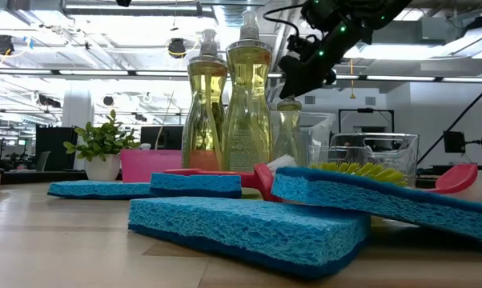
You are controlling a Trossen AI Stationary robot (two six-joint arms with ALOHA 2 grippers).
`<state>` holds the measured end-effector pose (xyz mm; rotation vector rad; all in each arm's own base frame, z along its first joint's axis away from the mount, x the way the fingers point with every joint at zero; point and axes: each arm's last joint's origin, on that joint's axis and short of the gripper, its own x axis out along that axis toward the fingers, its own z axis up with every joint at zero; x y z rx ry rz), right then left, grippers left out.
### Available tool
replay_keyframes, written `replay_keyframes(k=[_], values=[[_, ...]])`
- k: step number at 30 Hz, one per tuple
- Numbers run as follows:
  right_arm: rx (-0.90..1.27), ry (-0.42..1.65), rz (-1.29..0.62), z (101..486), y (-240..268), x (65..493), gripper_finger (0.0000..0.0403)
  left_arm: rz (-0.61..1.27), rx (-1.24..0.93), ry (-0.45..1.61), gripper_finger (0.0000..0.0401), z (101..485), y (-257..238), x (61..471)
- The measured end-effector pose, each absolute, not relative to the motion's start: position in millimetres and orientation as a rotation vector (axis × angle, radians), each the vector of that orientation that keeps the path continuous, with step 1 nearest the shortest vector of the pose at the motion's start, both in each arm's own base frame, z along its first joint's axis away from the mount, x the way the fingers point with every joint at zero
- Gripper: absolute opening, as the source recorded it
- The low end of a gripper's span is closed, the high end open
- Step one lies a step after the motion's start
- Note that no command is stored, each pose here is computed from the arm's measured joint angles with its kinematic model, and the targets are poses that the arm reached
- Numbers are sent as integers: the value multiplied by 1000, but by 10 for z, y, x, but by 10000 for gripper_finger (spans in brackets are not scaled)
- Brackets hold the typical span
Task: Pick & Place Kitchen Sink Supplies
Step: Put the green dishwashing liquid into the white bin
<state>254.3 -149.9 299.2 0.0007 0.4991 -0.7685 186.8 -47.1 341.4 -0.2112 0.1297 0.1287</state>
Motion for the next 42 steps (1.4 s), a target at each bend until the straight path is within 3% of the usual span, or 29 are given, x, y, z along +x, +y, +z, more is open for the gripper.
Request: replay_keyframes(k=[6, 21, 35, 42], values=[[3, 542, -743, 3010, -1407, 2488, 252, 129, -211, 130, 104, 3413, -471, 1869], [4, 448, -647, 3306, -1022, 2314, 256, 129, -214, 130, 104, 3413, -471, 1868], [104, 310, -43, 3627, -413, 2027, 256, 129, -214, 130, 104, 3413, -470, 1868], [100, 257, 118, 3729, -149, 1922, 256, 129, -214, 130, 104, 3413, -471, 1869]])
